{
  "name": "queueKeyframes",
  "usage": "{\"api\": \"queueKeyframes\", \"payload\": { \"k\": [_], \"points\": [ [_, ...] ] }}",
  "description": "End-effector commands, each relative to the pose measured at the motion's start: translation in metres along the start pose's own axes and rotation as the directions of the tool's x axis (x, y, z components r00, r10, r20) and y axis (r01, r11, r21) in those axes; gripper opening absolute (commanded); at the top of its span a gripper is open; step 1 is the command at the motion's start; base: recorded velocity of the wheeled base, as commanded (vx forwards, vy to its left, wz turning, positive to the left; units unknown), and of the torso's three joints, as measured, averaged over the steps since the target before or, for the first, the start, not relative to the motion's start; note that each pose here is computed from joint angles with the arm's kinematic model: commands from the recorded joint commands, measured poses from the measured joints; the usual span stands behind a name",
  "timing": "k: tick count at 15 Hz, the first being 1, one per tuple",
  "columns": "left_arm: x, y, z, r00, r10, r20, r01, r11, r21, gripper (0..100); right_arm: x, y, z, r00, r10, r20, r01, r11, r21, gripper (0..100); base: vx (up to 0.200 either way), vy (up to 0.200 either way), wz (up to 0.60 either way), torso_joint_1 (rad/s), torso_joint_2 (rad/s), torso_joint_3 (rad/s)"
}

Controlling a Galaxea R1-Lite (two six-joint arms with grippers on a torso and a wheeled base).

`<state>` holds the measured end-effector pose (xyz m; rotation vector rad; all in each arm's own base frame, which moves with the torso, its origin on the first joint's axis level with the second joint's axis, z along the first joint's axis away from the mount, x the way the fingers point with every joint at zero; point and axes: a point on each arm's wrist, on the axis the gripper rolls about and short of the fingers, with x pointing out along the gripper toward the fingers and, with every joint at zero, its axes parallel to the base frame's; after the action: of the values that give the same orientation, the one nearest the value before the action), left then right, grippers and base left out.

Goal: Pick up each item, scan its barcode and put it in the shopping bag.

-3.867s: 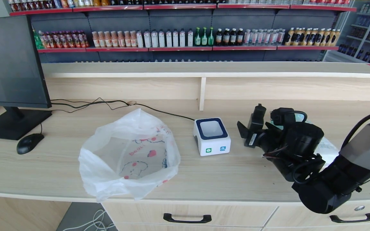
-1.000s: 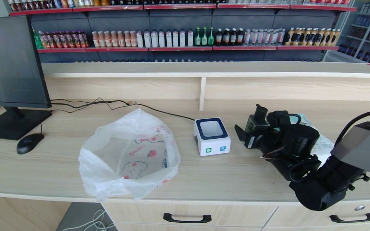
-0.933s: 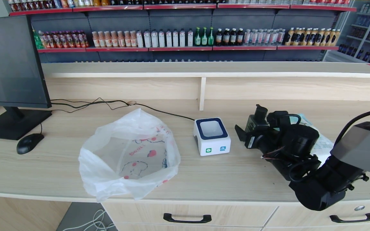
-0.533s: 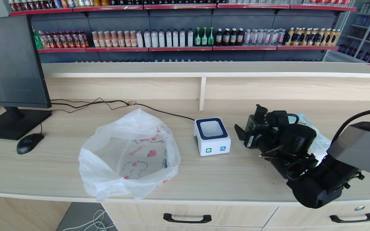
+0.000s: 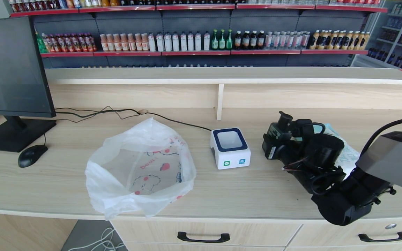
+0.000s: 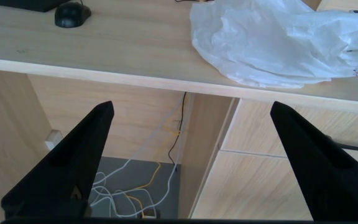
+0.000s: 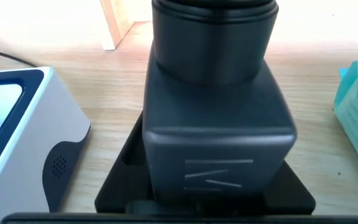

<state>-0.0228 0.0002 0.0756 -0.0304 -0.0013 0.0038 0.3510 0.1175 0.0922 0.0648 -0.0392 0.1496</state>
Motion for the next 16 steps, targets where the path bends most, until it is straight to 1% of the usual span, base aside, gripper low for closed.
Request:
{"api": "queueKeyframes", "payload": {
  "k": [1,2,4,7,11,13,14,16],
  "points": [
    [0.0,0.0,0.0,1.0,-0.001,0.0,0.001,1.0,0.0,100,-0.002,0.0,0.008,1.0,0.001,0.022,-0.002,1.0,0.003,0,0.0,0.0,0.0,0.0,0.0,0.0],
    [0.0,0.0,0.0,1.0,0.001,0.0,-0.001,1.0,0.0,100,-0.003,0.0,0.01,1.0,0.002,0.025,-0.002,1.0,0.004,0,0.0,0.0,0.0,0.0,0.0,0.0],
    [0.0,0.0,0.0,1.0,0.001,0.0,-0.001,1.0,0.0,100,-0.008,0.0,0.021,0.999,0.004,0.049,-0.005,1.0,0.008,0,0.0,0.0,0.0,0.0,0.0,0.0],
    [0.0,0.0,0.0,1.0,0.001,0.0,-0.001,1.0,0.0,100,-0.02,-0.001,0.033,0.998,0.006,0.064,-0.007,1.0,0.009,0,0.0,0.0,0.0,0.0,0.0,0.0],
    [0.0,0.0,0.0,1.0,0.001,0.0,-0.001,1.0,0.0,100,-0.05,0.003,0.06,0.993,0.041,0.109,-0.043,0.999,0.015,0,0.0,0.0,0.0,0.0,0.0,0.0],
    [0.0,0.0,0.0,1.0,0.001,0.0,-0.001,1.0,0.0,100,-0.063,0.01,0.07,0.986,0.103,0.129,-0.105,0.994,0.011,0,0.0,0.0,0.0,0.0,0.0,0.0],
    [0.0,0.0,0.0,1.0,0.001,-0.001,-0.001,1.0,0.0,100,-0.075,0.017,0.072,0.979,0.163,0.123,-0.163,0.987,-0.008,0,0.0,0.0,0.0,0.0,0.0,0.0],
    [0.0,0.0,0.0,1.0,0.001,0.0,-0.001,1.0,0.0,100,-0.093,0.034,0.074,0.963,0.24,0.124,-0.241,0.97,-0.006,0,0.0,0.0,0.0,0.0,0.0,0.0]
  ]
}}
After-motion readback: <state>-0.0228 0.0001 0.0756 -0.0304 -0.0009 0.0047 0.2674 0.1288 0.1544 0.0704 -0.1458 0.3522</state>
